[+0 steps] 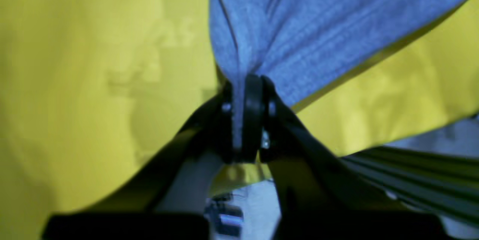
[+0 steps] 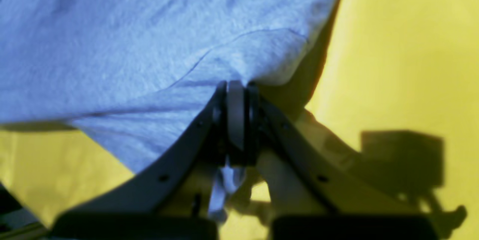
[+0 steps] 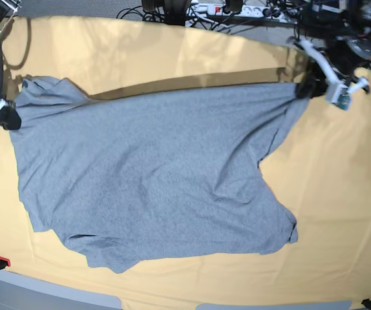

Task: Layout the t-shirt on the table in an organized manner, then fold the t-shirt properly
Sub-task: 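Pull the t-shirt taut with both grippers, spreading it flat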

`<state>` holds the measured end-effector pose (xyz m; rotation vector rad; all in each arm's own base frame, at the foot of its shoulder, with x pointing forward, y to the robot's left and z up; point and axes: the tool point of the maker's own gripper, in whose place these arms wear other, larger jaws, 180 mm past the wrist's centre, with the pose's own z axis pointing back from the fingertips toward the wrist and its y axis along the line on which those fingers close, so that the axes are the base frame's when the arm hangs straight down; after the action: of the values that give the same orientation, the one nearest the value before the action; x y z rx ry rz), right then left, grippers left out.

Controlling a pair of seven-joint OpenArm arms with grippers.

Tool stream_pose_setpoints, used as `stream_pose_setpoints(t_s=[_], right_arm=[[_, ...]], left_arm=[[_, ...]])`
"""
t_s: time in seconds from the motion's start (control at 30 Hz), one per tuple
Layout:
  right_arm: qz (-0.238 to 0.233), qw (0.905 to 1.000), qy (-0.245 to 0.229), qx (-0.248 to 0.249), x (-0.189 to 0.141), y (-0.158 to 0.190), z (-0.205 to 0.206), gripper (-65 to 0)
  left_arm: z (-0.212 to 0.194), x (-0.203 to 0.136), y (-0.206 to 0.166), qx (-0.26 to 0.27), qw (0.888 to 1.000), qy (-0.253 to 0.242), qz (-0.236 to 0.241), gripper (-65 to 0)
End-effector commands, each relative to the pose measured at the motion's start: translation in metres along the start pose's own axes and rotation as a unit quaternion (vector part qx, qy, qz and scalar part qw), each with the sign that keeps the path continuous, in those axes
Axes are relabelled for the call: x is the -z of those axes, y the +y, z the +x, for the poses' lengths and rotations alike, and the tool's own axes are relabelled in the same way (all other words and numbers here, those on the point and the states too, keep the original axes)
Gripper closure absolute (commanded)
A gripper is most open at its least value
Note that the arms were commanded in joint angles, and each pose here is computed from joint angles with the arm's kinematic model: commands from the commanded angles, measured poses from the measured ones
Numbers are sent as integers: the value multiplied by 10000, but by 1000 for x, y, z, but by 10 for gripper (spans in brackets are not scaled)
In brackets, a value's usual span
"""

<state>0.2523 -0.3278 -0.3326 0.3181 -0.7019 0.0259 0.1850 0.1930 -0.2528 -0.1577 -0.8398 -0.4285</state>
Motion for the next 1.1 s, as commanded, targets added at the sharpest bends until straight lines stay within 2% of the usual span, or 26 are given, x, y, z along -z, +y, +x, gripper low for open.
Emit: stream_pose_setpoints(t_s=[0.0,0.1,0.2,0.37,0.53,0.63,0.8,1.07], right_arm=[[-27,9998,-87,-165,-10,-3,11,0],[264,9996,40,-54,-11,8,-2,0],[355,9993,68,-84,-15,14,-9,0],[335,9974,195,-613,-31,36,-17,0],[264,9907,440,-1257,-48,62,-29,0],[277,9868,578,-1487,-56,73,-37,0],[317,9810,906,-1686,-67,86,-58,0],[728,9735,1169,-1828,-82,117,-81,0]], left_arm=[[7,-8,11,161,9997,-56,179,0],[16,-19,20,359,9992,-76,127,0],[19,-24,21,764,9970,62,-51,0],[21,-29,11,1417,9880,243,-566,0],[13,-37,3,2064,9704,656,-1069,0],[7,-41,4,2299,9614,945,-1177,0],[-13,-49,11,2588,9435,1634,-1269,0],[-14,-53,16,2876,9295,1888,-1331,0]])
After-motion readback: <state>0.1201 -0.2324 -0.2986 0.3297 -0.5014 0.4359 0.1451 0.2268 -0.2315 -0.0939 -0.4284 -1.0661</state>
